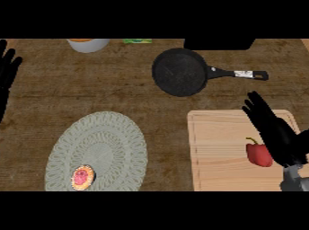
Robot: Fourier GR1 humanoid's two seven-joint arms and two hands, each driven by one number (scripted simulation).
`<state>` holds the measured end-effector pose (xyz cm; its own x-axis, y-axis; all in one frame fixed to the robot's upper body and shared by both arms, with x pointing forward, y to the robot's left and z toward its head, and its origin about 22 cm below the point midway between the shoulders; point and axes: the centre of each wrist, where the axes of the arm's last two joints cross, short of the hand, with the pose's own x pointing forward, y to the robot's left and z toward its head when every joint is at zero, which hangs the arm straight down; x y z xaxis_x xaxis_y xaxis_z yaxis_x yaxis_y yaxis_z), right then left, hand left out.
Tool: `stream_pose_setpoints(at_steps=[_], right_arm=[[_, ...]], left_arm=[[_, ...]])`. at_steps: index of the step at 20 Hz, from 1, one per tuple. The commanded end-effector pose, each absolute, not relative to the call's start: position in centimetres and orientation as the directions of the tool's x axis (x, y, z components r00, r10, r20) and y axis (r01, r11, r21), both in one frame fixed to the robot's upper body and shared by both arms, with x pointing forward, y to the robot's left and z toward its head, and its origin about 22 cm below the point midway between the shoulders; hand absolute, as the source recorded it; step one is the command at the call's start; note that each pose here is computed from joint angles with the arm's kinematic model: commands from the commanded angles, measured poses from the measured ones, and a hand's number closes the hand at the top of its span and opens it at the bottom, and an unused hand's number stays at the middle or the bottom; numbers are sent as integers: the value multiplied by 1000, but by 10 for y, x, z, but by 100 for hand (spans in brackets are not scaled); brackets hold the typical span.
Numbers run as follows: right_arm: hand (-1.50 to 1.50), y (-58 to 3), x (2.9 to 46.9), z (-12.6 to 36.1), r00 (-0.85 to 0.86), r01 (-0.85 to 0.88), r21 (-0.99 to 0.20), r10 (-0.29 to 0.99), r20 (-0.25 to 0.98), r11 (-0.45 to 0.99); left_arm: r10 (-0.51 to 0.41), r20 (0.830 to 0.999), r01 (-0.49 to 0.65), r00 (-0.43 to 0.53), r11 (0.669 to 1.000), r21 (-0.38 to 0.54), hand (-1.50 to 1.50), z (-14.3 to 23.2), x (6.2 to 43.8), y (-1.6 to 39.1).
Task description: Pick the bell pepper from the cutting board and place it in the pan
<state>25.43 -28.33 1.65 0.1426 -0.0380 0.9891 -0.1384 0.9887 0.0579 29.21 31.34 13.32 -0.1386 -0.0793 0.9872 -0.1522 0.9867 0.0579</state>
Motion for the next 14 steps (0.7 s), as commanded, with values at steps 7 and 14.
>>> stream_pose_setpoints(at_steps=[7,14], right_arm=[[150,-331,269,63,-133,-620,-389,398,908,681],[-150,-412,240,111,-546,-137,-729,563,620,670]], left_arm=[[-149,987,-113,-65,984,141,0,87,297,285],[-150,988,-148,-19,978,146,0,52,279,293]])
